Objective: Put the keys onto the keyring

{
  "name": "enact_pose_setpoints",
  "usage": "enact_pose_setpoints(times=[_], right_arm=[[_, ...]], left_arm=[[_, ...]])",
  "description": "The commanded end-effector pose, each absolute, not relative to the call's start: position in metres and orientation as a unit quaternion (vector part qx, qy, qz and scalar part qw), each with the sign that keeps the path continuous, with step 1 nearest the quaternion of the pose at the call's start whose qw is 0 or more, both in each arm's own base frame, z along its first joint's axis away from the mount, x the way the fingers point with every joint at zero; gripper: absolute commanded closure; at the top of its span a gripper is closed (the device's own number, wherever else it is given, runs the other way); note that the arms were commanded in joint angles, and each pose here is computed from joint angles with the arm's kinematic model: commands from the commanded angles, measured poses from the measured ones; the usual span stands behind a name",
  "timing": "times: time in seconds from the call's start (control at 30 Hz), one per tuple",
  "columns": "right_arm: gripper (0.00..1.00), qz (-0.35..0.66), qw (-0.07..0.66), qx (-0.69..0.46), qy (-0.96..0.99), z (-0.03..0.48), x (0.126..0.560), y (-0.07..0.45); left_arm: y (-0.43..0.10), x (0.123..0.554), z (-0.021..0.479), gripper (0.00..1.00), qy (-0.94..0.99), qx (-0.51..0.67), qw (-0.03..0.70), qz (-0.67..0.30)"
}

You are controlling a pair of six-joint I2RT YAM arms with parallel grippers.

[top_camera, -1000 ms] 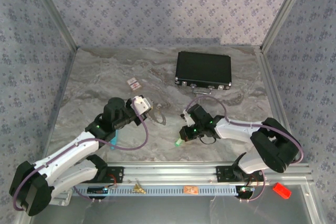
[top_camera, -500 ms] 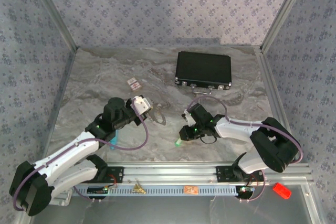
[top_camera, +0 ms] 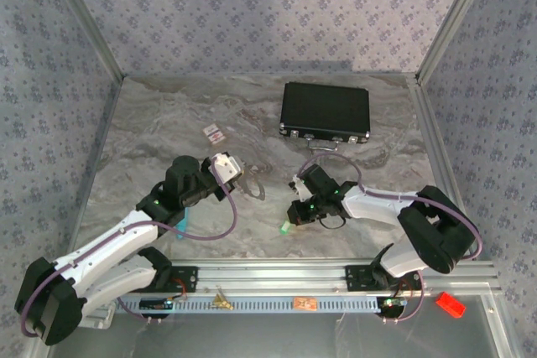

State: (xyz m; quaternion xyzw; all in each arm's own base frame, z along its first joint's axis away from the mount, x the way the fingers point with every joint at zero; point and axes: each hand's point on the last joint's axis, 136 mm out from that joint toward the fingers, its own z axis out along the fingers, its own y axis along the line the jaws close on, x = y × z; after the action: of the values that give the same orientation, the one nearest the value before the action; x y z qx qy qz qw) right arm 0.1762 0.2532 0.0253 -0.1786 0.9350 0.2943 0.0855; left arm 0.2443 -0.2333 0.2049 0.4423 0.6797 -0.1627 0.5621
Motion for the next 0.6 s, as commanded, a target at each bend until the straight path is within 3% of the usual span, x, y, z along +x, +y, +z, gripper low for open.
enact_pose_setpoints(times=[0.0, 0.13, 0.4, 0.57], right_arm=[[1.0, 0.297, 0.084, -0.192, 0.932, 0.031, 0.177, 0.256], [1.0, 0.296, 0.117, -0.227, 0.92, 0.046, 0.179, 0.255], [1.0, 0.308, 0.319, -0.357, 0.822, 0.143, 0.191, 0.255], [1.0, 0.327, 0.394, -0.419, 0.75, 0.199, 0.189, 0.263]], left_arm=[[-0.236, 0.243, 0.218, 1.0, 0.664, 0.444, 0.576, -0.172], [-0.236, 0.242, 0.219, 1.0, 0.664, 0.444, 0.576, -0.174], [-0.244, 0.231, 0.223, 1.0, 0.662, 0.454, 0.558, -0.208], [-0.26, 0.211, 0.225, 1.0, 0.65, 0.482, 0.527, -0.26]])
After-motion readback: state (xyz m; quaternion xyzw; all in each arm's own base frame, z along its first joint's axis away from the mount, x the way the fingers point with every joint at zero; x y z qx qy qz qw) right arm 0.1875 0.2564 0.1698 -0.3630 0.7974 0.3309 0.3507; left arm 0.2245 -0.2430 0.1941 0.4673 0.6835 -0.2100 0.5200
